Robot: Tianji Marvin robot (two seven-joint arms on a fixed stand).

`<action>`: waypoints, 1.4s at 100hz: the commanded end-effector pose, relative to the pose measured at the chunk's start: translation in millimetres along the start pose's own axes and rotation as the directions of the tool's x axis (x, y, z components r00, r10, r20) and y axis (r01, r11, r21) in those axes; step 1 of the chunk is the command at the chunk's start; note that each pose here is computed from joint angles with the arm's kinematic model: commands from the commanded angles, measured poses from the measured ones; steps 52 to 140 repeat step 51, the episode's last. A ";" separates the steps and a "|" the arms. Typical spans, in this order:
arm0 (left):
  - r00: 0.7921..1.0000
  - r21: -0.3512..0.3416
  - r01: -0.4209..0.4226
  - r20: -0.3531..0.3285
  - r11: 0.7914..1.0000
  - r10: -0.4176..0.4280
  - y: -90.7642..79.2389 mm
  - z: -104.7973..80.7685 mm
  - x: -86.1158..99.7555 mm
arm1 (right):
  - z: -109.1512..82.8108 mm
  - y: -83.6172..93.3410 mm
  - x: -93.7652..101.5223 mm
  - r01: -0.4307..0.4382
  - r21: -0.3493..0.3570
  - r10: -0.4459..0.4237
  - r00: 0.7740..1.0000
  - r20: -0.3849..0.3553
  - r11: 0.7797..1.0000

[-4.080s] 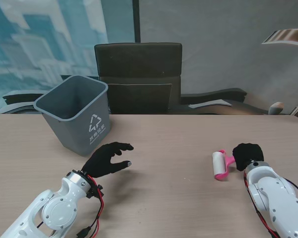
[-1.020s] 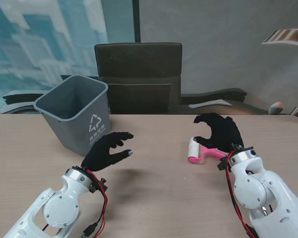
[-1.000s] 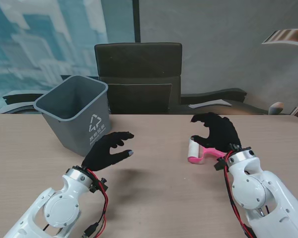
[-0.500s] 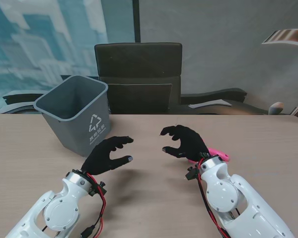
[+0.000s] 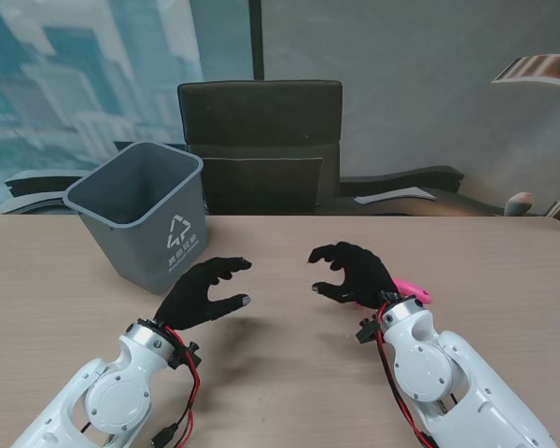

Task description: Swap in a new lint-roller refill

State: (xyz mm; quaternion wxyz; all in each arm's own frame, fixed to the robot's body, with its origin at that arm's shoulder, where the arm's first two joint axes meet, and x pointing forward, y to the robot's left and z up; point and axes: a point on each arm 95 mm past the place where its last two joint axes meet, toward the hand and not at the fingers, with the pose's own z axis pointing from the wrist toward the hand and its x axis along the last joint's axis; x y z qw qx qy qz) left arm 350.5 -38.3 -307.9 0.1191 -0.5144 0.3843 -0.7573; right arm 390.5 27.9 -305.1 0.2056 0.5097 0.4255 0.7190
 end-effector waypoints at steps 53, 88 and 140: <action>1.000 -0.016 0.006 -0.005 1.000 -0.006 0.1 1.0 3.7 | -3.5 0.4 -3.2 0.008 0.014 -0.008 1.000 0.012 1.000; 1.000 -0.016 0.006 -0.005 1.000 -0.006 0.1 1.0 3.7 | -3.5 0.4 -3.2 0.008 0.014 -0.008 1.000 0.012 1.000; 1.000 -0.016 0.006 -0.005 1.000 -0.006 0.1 1.0 3.7 | -3.5 0.4 -3.2 0.008 0.014 -0.008 1.000 0.012 1.000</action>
